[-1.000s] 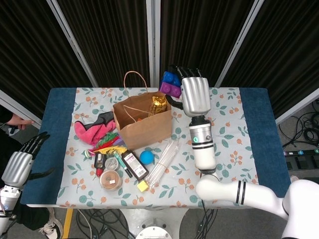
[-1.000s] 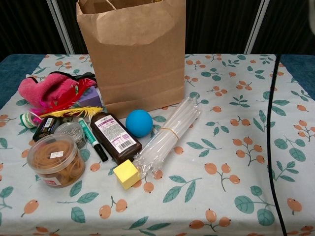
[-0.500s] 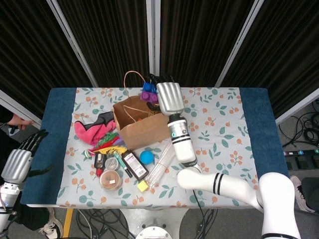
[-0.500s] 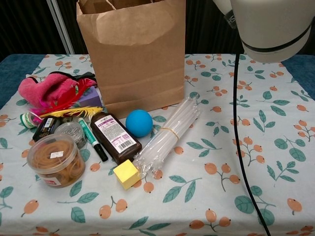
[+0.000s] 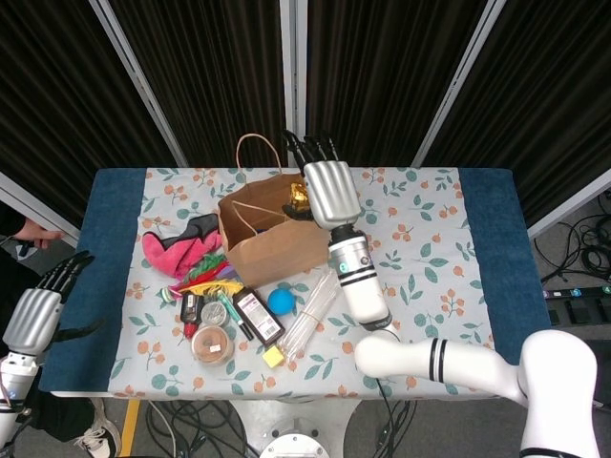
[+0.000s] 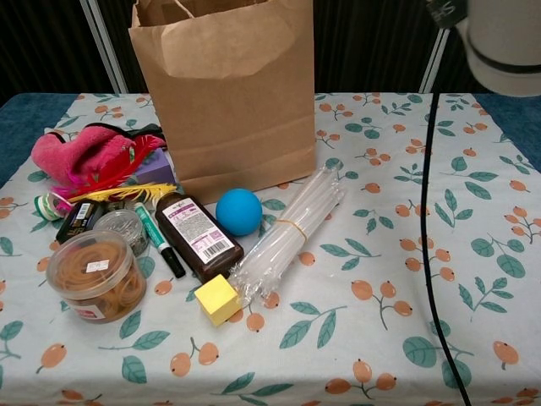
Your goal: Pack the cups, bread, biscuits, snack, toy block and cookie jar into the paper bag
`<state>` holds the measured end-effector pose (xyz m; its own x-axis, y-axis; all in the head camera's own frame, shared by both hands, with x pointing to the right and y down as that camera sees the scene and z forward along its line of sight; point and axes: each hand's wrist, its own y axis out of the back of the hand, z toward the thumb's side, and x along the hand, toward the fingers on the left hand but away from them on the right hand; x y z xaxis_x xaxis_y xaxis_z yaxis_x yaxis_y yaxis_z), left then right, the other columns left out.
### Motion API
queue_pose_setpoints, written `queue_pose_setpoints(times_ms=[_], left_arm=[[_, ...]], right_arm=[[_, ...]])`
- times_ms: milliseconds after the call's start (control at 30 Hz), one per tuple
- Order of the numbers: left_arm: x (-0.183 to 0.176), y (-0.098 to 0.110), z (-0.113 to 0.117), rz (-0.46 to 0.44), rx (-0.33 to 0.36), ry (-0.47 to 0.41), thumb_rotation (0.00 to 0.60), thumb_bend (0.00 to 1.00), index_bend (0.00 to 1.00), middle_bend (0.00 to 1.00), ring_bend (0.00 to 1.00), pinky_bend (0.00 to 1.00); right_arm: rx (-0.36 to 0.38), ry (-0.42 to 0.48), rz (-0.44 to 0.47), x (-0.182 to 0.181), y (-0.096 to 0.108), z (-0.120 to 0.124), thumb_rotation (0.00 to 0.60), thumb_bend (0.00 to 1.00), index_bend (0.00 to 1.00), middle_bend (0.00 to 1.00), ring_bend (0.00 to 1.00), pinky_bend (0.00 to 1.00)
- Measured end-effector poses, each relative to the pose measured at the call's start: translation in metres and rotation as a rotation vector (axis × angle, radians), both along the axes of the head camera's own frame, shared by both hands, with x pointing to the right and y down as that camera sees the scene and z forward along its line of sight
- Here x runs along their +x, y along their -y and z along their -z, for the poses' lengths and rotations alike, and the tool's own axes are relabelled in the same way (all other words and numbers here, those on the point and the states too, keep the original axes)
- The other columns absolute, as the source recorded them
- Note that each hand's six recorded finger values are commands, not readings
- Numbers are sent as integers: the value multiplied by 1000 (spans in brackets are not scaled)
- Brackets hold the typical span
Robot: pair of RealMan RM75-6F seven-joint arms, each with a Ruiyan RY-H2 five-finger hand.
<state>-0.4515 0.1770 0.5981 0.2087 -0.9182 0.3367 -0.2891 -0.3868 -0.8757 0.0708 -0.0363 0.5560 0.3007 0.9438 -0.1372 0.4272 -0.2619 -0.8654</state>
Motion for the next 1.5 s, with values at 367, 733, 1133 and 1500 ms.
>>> queue_pose_setpoints(times_ms=[367, 733, 1133, 1500], left_arm=[[13, -13, -3, -49, -65, 24, 600, 193, 141, 182, 134, 214], [40, -24, -3, -149, -178, 91, 600, 195, 185, 183, 136, 214], [95, -66, -30, -555, -219, 179, 600, 195, 249, 245, 174, 249], [138, -56, -49, -706, -240, 174, 600, 197, 249, 245, 174, 249]], right_arm=[[14, -18, -75, 107, -42, 61, 600, 0, 149, 223, 99, 67], [-194, -341, -174, 256, -128, 63, 600, 0, 149, 224, 80, 67], [-213, -221, -202, 291, -167, 85, 600, 0, 149, 240, 85, 67], [-249, -216, -251, 311, -179, 75, 600, 0, 147, 240, 85, 67]])
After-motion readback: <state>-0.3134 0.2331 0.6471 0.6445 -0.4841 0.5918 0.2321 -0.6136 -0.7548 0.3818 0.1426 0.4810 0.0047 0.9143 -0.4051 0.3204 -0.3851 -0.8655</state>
